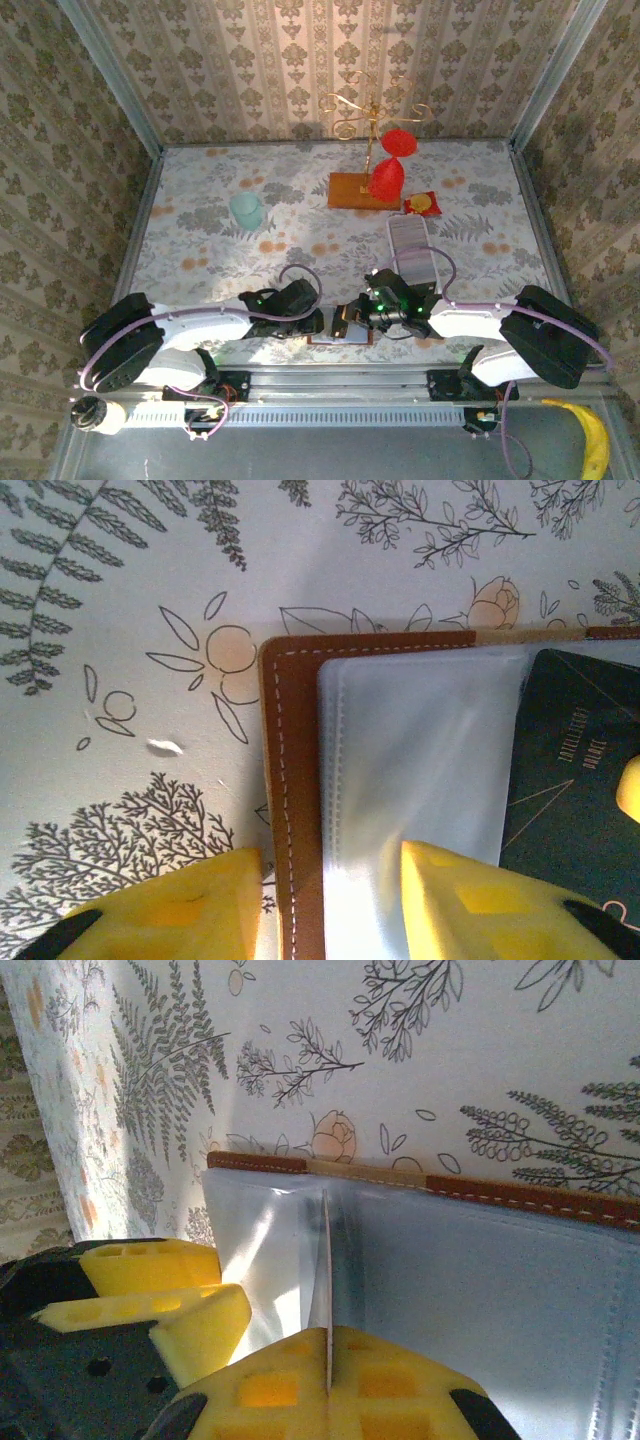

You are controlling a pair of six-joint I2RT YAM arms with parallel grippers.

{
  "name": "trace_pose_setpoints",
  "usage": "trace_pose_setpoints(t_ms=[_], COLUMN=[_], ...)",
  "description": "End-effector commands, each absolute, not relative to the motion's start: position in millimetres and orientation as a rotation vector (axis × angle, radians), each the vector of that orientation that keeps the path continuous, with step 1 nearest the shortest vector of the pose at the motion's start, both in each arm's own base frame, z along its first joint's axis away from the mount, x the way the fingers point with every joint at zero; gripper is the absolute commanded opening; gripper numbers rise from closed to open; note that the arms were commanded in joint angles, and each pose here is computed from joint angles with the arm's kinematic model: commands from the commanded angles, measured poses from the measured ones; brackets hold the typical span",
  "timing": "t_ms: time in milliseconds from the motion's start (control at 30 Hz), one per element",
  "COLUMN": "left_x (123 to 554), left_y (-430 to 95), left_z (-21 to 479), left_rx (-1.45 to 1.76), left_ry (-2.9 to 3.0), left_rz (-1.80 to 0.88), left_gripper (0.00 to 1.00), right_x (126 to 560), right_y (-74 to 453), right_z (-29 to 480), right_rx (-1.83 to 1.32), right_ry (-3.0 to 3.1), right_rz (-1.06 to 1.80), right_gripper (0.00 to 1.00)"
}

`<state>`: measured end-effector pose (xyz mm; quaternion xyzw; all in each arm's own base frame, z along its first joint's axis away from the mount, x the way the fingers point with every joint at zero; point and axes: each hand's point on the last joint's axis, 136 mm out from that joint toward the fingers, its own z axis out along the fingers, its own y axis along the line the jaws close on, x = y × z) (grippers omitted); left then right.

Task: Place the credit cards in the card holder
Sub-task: Insert the credit card into the card slot.

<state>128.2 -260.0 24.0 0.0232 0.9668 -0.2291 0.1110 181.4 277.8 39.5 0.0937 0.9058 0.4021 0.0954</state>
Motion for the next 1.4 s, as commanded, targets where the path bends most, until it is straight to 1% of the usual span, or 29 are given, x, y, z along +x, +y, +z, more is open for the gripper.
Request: trace_pose_setpoints(t_ms=[0, 67, 200, 267, 567, 767, 1067, 1367], left_x=[129.5, 129.1, 127.2, 127.2, 126.4, 125.9, 126.1, 125.8], left_y=[-263.9, -261.8, -262.0, -263.3, -262.2, -260.6, -260.7, -261.5], left_z=[26.7, 25.2, 21.5, 21.0, 18.6, 18.5, 19.2, 17.3], left_rx=[0.028, 0.03, 0.029, 0.033, 0.037, 0.043, 0.06, 0.067], left_ry=[2.813, 2.814, 2.829, 2.831, 2.839, 2.844, 2.841, 2.846], left_rz=[-0.722, -0.711, -0.708, -0.713, -0.696, -0.679, -0.677, -0.671], left_gripper=[0.38, 0.37, 0.3, 0.28, 0.27, 0.27, 0.27, 0.27], right_x=[167.3, 166.7, 164.8, 164.2, 164.6, 161.6, 155.2, 155.9], right_y=[275.9, 278.3, 282.4, 285.0, 291.8, 286.7, 271.6, 282.1], right_z=[28.1, 30.5, 26.2, 26.2, 23.6, 24.2, 23.5, 27.7], right_rx=[0.238, 0.224, 0.216, 0.211, 0.241, 0.215, 0.193, 0.183], right_ry=[2.744, 2.739, 2.763, 2.767, 2.764, 2.79, 2.833, 2.817], right_rz=[1.185, 1.207, 1.222, 1.234, 1.294, 1.274, 1.241, 1.327], right_gripper=[0.01, 0.01, 0.0, 0.01, 0.04, 0.0, 0.0, 0.0])
